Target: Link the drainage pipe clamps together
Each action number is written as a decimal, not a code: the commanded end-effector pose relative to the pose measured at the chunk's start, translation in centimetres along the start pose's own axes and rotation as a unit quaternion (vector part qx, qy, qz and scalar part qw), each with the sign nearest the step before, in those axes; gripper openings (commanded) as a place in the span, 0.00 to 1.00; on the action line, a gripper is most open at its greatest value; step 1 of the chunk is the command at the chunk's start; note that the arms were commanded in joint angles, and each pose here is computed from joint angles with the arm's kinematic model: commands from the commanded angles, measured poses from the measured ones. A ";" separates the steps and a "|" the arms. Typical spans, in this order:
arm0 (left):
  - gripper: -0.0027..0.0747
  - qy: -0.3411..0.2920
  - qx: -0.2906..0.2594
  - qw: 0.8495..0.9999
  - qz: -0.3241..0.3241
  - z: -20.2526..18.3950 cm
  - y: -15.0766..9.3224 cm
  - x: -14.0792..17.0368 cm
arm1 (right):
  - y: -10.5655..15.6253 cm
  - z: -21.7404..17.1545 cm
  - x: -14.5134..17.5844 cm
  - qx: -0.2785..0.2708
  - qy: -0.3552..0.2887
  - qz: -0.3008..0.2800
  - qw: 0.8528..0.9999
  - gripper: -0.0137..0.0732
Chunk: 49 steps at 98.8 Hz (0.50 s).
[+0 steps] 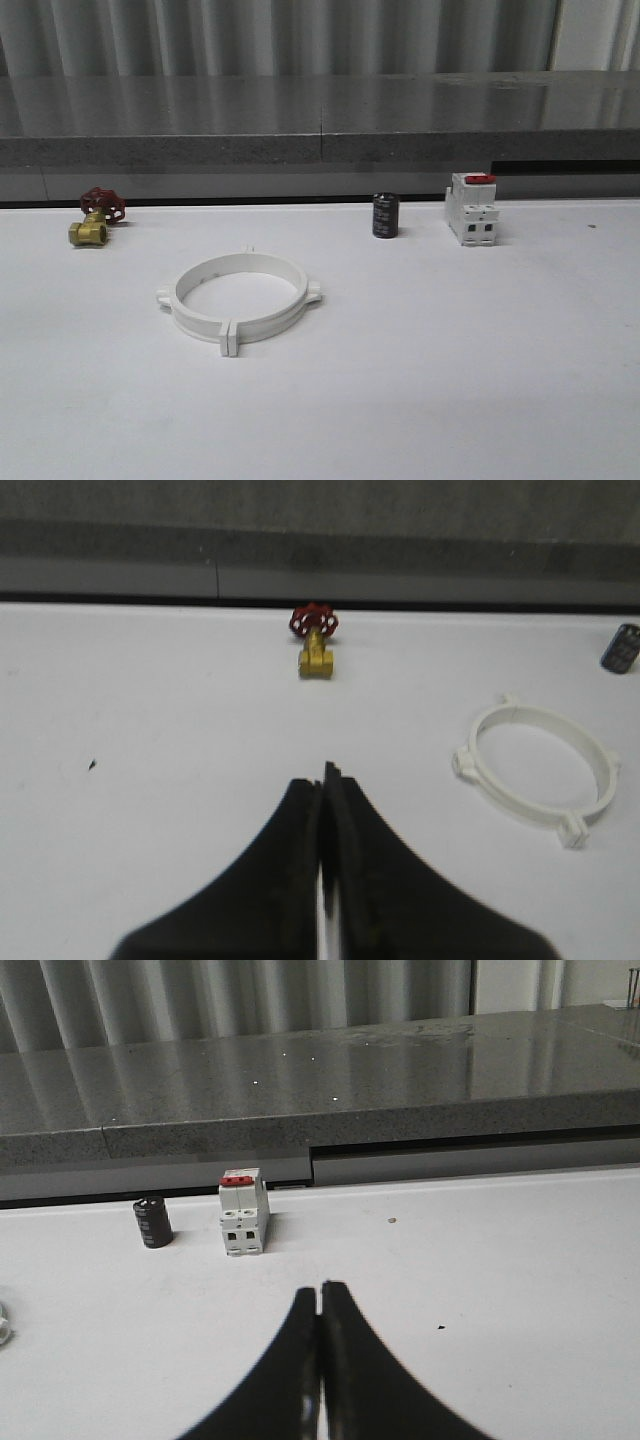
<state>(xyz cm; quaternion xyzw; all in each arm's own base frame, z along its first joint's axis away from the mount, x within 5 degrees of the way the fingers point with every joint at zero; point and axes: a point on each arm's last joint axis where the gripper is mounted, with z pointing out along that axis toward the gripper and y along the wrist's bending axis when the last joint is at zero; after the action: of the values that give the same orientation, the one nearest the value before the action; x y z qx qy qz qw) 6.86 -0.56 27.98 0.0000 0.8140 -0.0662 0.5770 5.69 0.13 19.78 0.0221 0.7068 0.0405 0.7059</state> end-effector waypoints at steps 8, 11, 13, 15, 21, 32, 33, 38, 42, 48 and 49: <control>0.01 -0.109 0.044 0.993 -0.020 -0.2 -0.5 -0.4 | 0.2 -0.3 -1.5 -0.005 -0.061 -0.001 0.998 0.08; 0.01 -0.113 0.044 0.992 -0.028 -0.1 -0.5 0.2 | 0.2 -0.3 -1.5 -0.005 -0.061 -0.001 0.998 0.08; 0.01 -0.116 0.043 0.992 -0.031 -0.1 -0.4 0.5 | 0.2 -0.3 -1.5 -0.005 -0.061 -0.001 0.998 0.08; 0.01 -0.119 0.041 0.992 -0.031 -0.2 -0.3 0.7 | 0.2 -0.3 -1.5 -0.005 -0.061 -0.001 0.998 0.08; 0.01 -0.129 0.035 0.991 -0.016 -0.1 -0.2 1.7 | 0.2 -0.3 -1.5 -0.005 -0.061 -0.001 0.998 0.08; 0.01 -0.149 0.025 0.988 -0.018 0.1 0.1 3.4 | 0.2 -0.3 -1.5 -0.005 -0.061 -0.001 0.998 0.08; 0.01 -0.152 0.025 0.988 -0.017 0.1 0.1 3.5 | 0.2 -0.3 -1.5 -0.005 -0.061 -0.001 0.998 0.08; 0.01 -0.161 0.022 0.986 -0.024 0.3 0.2 4.2 | 0.2 -0.3 -1.5 -0.005 -0.061 -0.001 0.998 0.08; 0.01 -0.169 0.021 0.985 -0.026 0.4 0.3 4.9 | 0.2 -0.3 -1.5 -0.005 -0.061 -0.001 0.998 0.08; 0.01 -0.180 0.018 0.983 -0.017 0.8 0.5 5.8 | 0.2 -0.3 -1.5 -0.005 -0.061 -0.001 0.998 0.08; 0.01 -0.183 0.018 0.983 -0.016 0.8 0.5 5.9 | 0.2 -0.3 -1.5 -0.005 -0.061 -0.001 0.998 0.08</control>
<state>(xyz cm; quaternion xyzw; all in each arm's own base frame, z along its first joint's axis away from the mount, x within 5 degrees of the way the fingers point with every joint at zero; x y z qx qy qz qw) 5.64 -0.66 21.58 -0.0152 0.7415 -0.0886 0.6649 5.69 0.13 19.78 0.0221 0.7068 0.0405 0.7059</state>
